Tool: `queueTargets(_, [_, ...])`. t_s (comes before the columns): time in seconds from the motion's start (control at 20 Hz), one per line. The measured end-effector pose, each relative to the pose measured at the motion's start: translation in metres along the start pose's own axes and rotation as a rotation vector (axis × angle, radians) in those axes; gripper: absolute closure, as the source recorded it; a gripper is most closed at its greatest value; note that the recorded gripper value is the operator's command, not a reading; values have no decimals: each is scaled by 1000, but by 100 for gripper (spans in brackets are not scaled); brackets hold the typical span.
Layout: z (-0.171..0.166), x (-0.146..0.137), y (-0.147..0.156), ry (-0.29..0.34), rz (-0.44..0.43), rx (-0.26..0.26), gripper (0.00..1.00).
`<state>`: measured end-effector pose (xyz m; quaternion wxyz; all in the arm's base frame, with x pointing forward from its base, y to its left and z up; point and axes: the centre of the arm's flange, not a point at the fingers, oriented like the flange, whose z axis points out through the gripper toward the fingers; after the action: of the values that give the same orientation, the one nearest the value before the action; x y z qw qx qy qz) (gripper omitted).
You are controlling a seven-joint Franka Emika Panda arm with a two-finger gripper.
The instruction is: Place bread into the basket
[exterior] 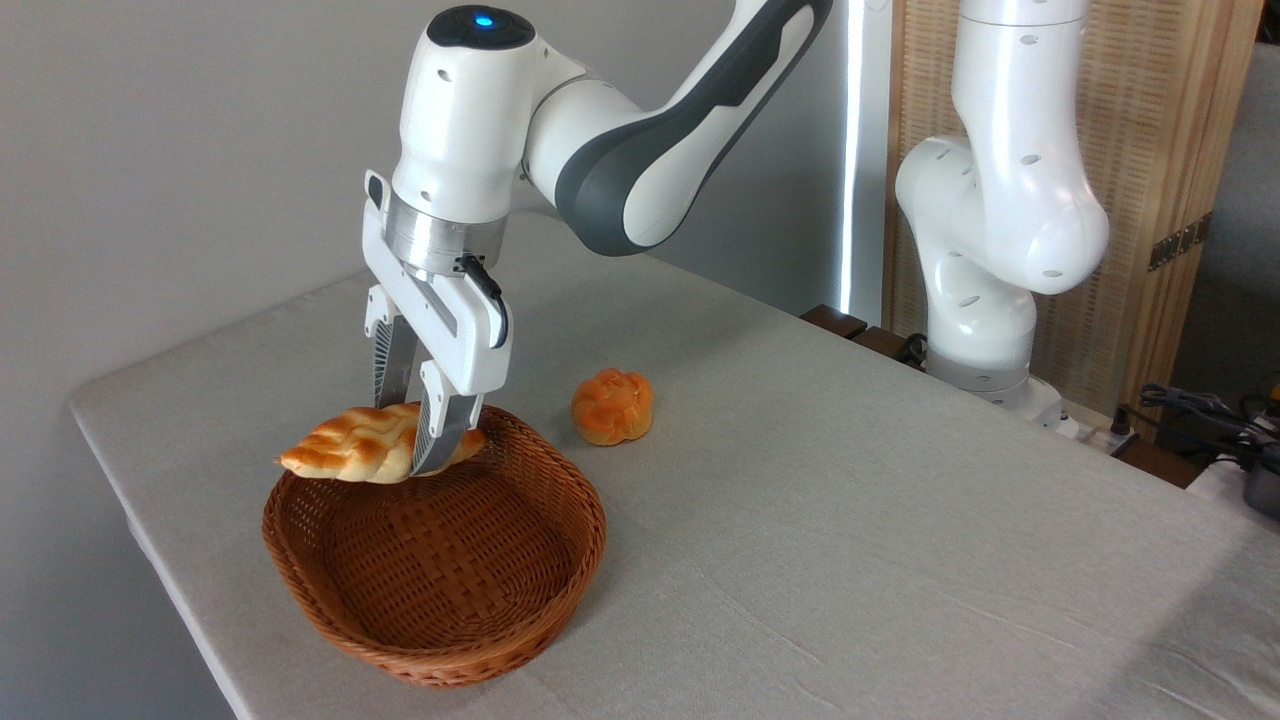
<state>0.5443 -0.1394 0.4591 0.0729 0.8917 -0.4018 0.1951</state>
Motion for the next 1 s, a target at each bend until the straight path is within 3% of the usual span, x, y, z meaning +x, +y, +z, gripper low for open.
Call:
queueTargets(0.45, [-2, 2, -1, 5, 1, 3, 0])
queueTargets(0.7, [-24, 6, -5, 17, -1, 1, 0])
queueTargets(0.85, [-70, 5, -21, -71, -6, -86, 0])
queueTargets(1.0, [-124, -1, -42, -218, 27, -89, 0])
